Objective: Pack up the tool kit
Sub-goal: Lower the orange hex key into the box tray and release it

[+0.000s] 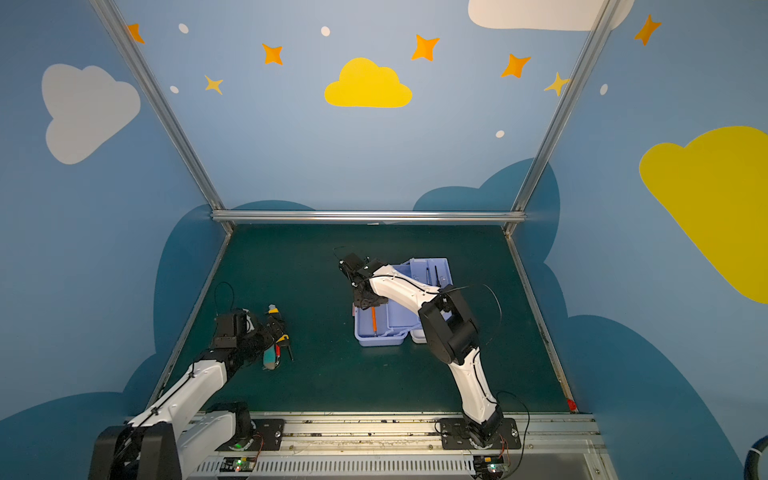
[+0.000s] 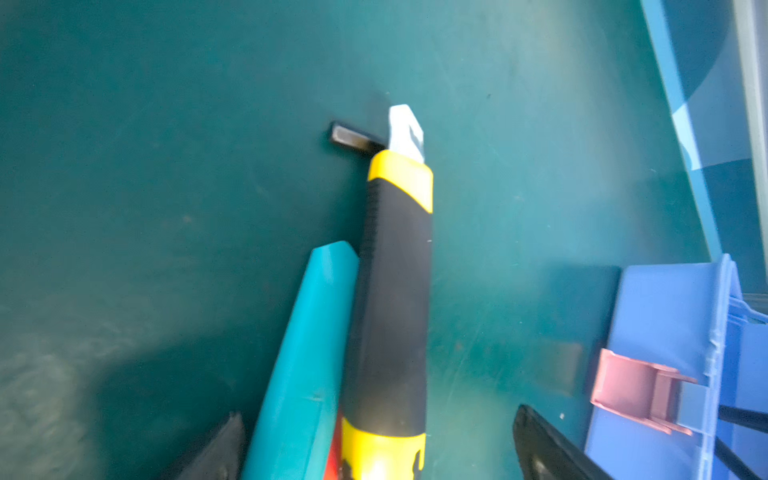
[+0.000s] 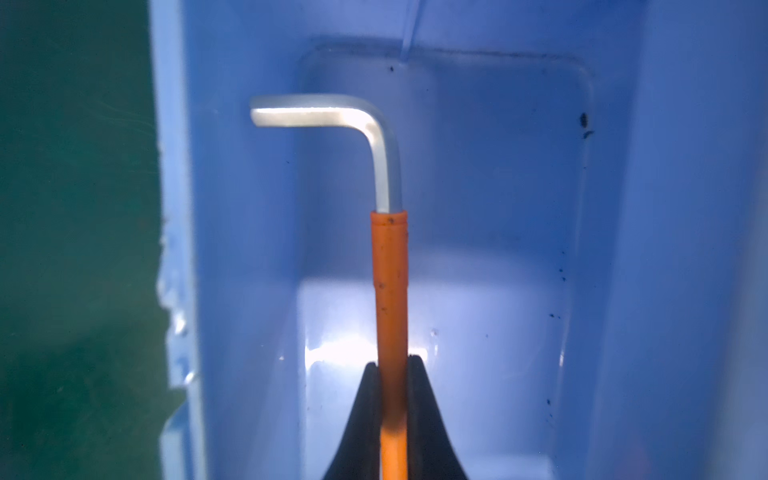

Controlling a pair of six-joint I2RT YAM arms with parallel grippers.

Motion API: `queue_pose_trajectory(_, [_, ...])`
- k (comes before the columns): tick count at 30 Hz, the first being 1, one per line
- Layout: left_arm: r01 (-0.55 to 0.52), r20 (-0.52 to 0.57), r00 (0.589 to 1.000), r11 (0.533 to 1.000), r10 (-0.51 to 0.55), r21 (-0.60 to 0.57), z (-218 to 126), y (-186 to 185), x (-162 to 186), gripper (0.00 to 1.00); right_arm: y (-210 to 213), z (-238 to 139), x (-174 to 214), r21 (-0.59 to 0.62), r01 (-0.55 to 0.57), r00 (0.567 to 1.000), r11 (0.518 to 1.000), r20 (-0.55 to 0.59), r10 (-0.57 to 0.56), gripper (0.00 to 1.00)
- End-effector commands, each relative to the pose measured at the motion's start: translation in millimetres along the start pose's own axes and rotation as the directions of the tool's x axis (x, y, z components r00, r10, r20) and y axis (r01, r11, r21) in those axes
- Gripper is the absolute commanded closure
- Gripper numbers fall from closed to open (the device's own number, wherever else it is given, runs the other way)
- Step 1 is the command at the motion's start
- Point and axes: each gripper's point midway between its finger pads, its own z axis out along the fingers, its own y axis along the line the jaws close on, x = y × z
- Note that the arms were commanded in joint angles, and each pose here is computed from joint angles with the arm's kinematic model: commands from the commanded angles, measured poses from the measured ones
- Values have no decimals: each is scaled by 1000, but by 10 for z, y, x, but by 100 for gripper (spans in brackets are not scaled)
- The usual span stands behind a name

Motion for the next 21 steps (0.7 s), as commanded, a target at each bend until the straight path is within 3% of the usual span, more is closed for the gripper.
queue_pose_trajectory(1, [-30,6,1000,999,30,30,-19,-104,-54,0,32,36,-54,3,-14,1000,1000,-4,14,100])
queue_pose_trajectory(3, [-30,12,999,999,30,32,-28,-108,-63,0,29,60,-42,8,-9,1000,1000,-10,9,100])
queue_pose_trajectory(6, [-30,14,999,999,29,33,-31,-105,-60,0,-3,64,-18,21,-11,1000,1000,-21,11,81])
queue_pose_trajectory(11, [-28,14,1000,999,28,34,-31,-106,-60,0,-1,-51,17,10,3,999,1000,-45,-3,65])
queue_pose_trajectory(16, [-13,45,999,1000,14,-12,-104,-43,-107,0,-33,-437,-57,8,60,998,998,8,-61,64])
queue_pose_trajectory(21, [57,186,982,994,-39,-95,-301,165,-269,0,297,-983,-182,-104,200,970,974,161,-182,64])
